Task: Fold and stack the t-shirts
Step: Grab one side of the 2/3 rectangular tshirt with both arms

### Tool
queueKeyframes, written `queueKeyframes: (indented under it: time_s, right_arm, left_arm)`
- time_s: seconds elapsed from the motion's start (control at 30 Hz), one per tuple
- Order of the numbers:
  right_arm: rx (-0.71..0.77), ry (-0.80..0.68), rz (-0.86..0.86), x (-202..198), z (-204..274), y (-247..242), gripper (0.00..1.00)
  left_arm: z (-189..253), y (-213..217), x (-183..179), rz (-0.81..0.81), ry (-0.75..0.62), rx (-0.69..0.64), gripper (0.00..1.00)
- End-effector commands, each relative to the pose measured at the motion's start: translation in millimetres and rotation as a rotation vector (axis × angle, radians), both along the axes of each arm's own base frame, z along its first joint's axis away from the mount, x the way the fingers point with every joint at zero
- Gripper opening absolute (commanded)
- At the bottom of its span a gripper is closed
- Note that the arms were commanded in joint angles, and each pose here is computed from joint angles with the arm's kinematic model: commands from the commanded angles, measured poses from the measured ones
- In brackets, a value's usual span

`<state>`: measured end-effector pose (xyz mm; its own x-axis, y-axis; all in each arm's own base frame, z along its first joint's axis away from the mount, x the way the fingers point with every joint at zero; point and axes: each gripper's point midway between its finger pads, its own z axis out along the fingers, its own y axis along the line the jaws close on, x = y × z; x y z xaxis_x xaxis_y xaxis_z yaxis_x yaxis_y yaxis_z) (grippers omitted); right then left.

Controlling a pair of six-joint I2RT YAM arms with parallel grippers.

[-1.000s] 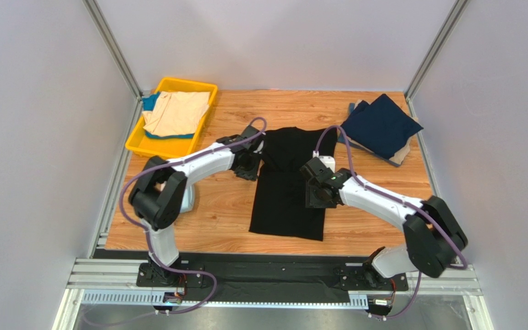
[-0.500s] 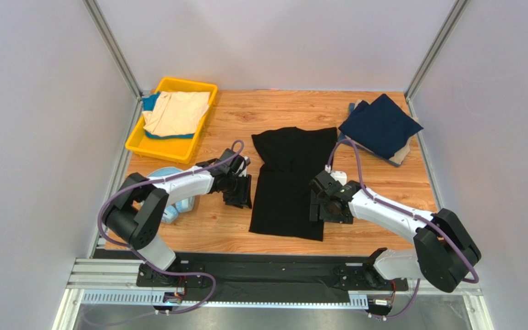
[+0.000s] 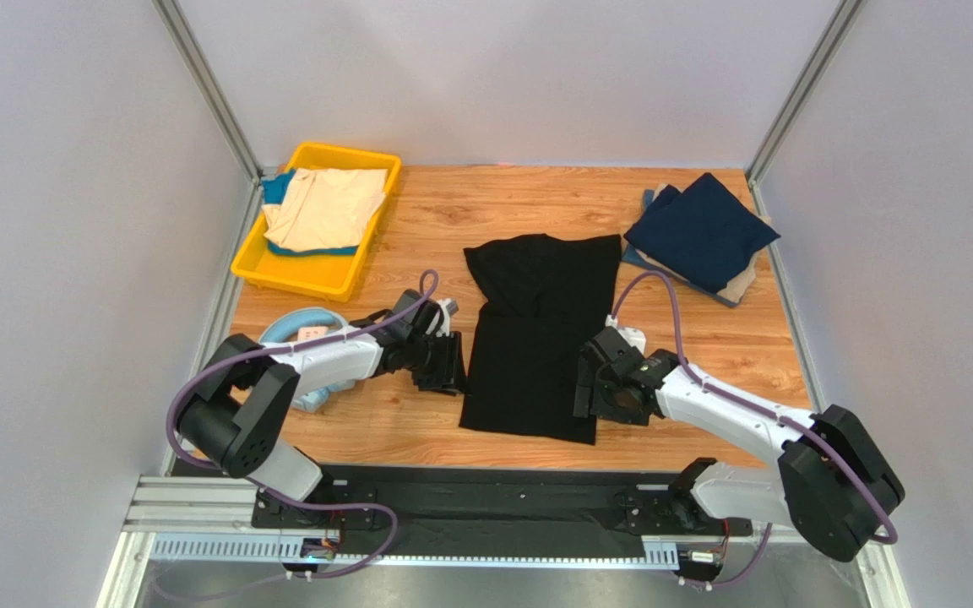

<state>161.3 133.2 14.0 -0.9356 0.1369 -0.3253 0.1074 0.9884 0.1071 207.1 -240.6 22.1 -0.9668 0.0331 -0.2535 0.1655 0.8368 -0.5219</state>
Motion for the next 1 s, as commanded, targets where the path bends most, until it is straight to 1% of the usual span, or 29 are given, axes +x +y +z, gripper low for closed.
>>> queueKeyframes:
  time_s: [0.0,0.17,0.2,0.3,0.57,0.63,0.67,0.7,0.73,0.77,0.8,0.93,0.97]
  right_arm:
    - [0.110,0.085,-0.001,-20,-25,15,0.76]
    - [0.123,0.096,0.005,-22,-31,17,0.72]
    - [0.145,0.123,0.017,-27,-32,21,0.70]
    - [0.178,0.143,0.029,-31,-37,27,0.67]
    - [0.201,0.209,0.046,-40,-49,34,0.63]
    - [0.200,0.216,0.050,-42,-50,34,0.52]
    - [0.202,0.217,0.049,-43,-51,34,0.47]
    - [0.202,0.217,0.050,-44,-51,34,0.30]
    - [0.204,0.217,0.048,-44,-51,34,0.21]
    - [0.208,0.218,0.047,-44,-50,34,0.15]
    - [0.213,0.218,0.051,-44,-48,35,0.01]
    - [0.215,0.221,0.060,-47,-39,35,0.00]
    - [0.225,0.201,0.065,-44,-32,36,0.00]
  left_arm:
    - [-3,11,-13,0.005,0.013,0.022,0.45]
    - [-13,15,-24,0.004,0.057,0.031,0.45]
    - [-14,13,-27,0.005,0.069,0.019,0.45]
    - [-20,12,-33,0.004,0.081,0.018,0.45]
    - [-38,3,-54,-0.031,0.122,0.075,0.44]
    - [-40,-1,-58,-0.040,0.116,0.083,0.42]
    - [-40,-2,-59,-0.036,0.119,0.086,0.33]
    - [-40,-2,-59,-0.034,0.112,0.090,0.26]
    - [-40,-1,-60,-0.033,0.115,0.095,0.17]
    - [-39,-1,-60,-0.029,0.110,0.096,0.02]
    - [-37,0,-59,-0.024,0.102,0.102,0.00]
    - [-29,9,-59,-0.021,0.076,0.132,0.00]
    - [-23,10,-57,-0.025,0.059,0.131,0.00]
